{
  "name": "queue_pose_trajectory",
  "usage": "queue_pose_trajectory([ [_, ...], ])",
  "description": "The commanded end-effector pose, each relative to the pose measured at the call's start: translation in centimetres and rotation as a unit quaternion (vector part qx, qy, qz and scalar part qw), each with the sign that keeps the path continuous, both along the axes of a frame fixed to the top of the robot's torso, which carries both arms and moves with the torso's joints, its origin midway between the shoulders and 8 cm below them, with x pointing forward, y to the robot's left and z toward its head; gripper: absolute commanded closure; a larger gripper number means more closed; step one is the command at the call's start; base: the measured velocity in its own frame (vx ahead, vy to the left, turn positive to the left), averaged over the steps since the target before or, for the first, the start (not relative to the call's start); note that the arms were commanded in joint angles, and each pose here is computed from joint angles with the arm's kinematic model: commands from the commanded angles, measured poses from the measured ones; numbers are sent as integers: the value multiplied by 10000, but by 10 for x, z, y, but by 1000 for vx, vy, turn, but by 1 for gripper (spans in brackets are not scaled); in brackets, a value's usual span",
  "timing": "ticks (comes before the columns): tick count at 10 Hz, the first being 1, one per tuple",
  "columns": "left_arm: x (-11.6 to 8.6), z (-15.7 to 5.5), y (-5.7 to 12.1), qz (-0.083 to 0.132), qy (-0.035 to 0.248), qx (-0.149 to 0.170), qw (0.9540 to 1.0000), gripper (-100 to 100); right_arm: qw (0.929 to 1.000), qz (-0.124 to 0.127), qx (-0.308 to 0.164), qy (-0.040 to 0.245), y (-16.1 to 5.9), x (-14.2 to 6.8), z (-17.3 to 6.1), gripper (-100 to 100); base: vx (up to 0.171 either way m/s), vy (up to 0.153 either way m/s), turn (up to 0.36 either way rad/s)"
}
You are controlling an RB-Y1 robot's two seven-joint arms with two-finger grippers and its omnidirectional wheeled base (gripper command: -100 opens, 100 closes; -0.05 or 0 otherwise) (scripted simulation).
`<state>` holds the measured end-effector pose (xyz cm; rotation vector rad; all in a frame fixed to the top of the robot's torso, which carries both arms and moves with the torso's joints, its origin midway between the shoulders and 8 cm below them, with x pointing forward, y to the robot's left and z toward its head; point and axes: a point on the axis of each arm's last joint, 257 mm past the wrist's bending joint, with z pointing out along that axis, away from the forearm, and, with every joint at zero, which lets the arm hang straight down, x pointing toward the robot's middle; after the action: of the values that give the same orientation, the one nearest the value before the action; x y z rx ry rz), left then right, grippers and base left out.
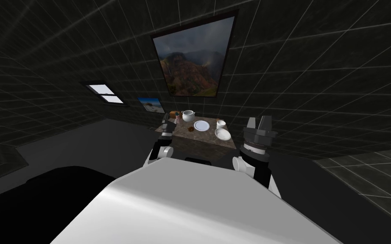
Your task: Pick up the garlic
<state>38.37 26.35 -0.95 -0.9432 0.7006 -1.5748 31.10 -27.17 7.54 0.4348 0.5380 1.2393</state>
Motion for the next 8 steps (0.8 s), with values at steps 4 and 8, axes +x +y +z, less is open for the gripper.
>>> queue_pose_trajectory([
  [4,20,-20,-20,-523,506,-313,9969,-100,10000,0,0,0,0,0,0,0,6,32,-62],
  [8,36,-42,-38,-959,996,-575,9887,-100,10000,0,0,0,0,0,0,0,3,30,-60],
])
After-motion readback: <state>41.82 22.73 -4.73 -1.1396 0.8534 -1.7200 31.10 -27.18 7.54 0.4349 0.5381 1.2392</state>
